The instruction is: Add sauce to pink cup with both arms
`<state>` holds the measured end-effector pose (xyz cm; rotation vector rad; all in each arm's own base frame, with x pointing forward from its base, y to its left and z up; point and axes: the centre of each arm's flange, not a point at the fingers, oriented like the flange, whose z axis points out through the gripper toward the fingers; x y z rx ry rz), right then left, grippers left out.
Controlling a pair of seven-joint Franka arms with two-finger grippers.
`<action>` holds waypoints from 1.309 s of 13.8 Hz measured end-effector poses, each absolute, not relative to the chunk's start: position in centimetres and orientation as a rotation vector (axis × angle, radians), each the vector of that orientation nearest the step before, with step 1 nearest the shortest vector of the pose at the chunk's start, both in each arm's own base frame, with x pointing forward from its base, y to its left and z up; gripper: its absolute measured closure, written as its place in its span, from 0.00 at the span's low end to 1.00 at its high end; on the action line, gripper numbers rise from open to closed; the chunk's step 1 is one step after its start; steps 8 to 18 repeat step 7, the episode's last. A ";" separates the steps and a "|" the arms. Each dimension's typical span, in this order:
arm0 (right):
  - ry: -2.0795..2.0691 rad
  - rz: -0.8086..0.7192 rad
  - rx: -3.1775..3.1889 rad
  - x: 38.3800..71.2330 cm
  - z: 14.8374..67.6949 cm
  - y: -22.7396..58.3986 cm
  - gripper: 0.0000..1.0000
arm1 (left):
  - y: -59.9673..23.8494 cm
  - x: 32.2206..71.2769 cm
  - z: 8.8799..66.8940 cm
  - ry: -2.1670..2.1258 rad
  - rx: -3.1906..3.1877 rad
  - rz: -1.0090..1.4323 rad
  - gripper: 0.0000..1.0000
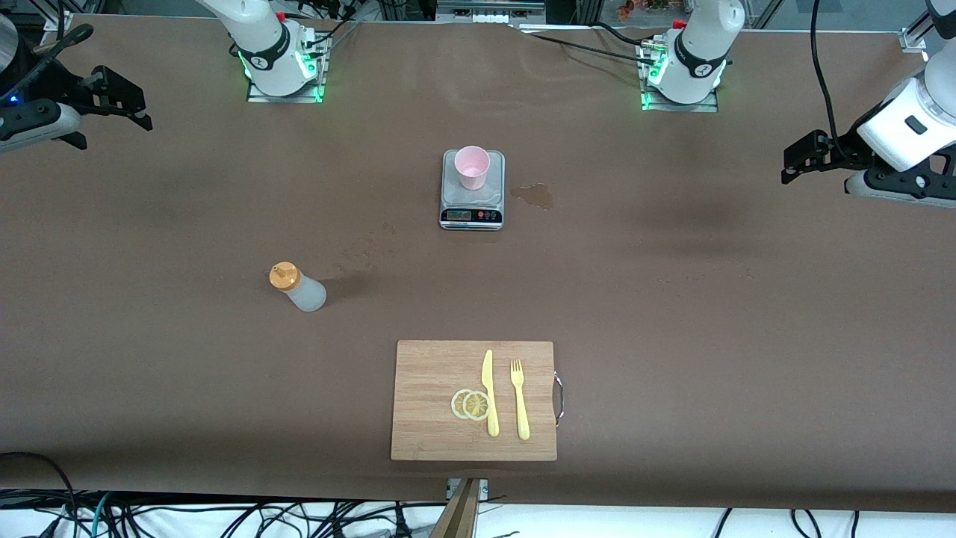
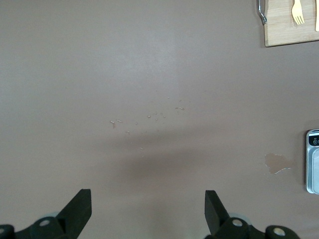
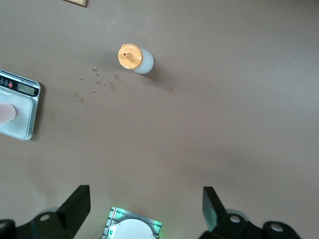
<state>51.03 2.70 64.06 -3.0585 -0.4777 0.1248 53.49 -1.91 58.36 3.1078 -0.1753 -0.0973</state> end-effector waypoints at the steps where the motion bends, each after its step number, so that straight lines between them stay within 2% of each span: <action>1: -0.478 0.110 -3.060 51.0 64.5 2.7 0.00 | -1.8 53.5 58.4 -0.173 3.108 -0.097 0.00; 18: -0.483 0.097 -3.068 51.2 64.9 2.8 0.00 | -0.3 53.5 58.3 -0.133 3.107 -0.097 0.00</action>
